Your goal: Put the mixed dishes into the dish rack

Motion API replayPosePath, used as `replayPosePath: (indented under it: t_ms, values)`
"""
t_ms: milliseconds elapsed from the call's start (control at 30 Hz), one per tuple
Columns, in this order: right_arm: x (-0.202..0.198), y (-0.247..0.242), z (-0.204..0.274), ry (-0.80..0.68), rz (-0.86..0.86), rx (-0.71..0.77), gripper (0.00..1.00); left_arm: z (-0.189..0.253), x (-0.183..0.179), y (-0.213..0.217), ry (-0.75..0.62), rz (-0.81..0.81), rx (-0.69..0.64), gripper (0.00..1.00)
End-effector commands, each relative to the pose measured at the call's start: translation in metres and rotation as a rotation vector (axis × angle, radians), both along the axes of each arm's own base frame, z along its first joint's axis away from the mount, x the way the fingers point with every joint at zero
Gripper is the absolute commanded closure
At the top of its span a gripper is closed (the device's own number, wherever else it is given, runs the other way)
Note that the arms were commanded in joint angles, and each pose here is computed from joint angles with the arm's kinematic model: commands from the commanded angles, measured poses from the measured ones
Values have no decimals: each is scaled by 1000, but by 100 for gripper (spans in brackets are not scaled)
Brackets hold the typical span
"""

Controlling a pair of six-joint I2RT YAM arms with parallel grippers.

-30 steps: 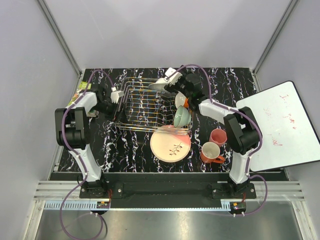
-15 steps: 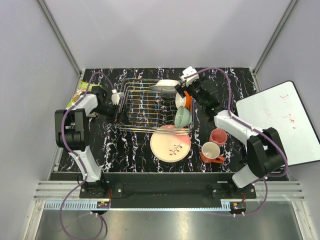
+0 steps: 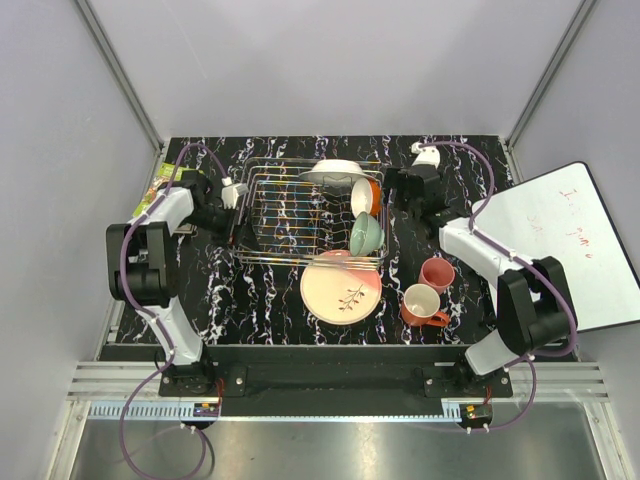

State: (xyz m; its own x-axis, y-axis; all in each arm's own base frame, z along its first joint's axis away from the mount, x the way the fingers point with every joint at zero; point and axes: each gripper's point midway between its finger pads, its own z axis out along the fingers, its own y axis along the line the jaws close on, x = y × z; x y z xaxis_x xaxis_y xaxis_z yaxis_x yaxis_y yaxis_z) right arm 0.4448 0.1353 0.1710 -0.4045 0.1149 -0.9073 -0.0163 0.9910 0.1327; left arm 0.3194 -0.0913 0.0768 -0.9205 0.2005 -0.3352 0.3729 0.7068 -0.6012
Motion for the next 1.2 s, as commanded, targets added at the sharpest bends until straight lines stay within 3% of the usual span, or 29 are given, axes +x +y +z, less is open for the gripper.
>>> replayPosePath:
  t_ms: [0, 133, 267, 567, 1000, 1167]
  values:
    - [-25, 14, 4, 56, 19, 151, 5, 38, -3, -12, -68, -18, -60, 1]
    - [-37, 8, -14, 146, -17, 137, 23, 45, -2, -15, -68, -9, -80, 1]
    - [-36, 6, -43, 252, -61, 125, 31, 48, -1, -15, -73, -9, -79, 1]
    - [-13, 11, -70, 342, -63, 122, 45, 51, 0, -15, -80, -6, -79, 1]
    - [43, -4, -53, 299, -59, 154, 44, 38, 44, -44, -101, -43, -95, 1]
    - [55, 5, -47, 289, -11, 164, 39, 47, 64, -46, -131, -28, -94, 1]
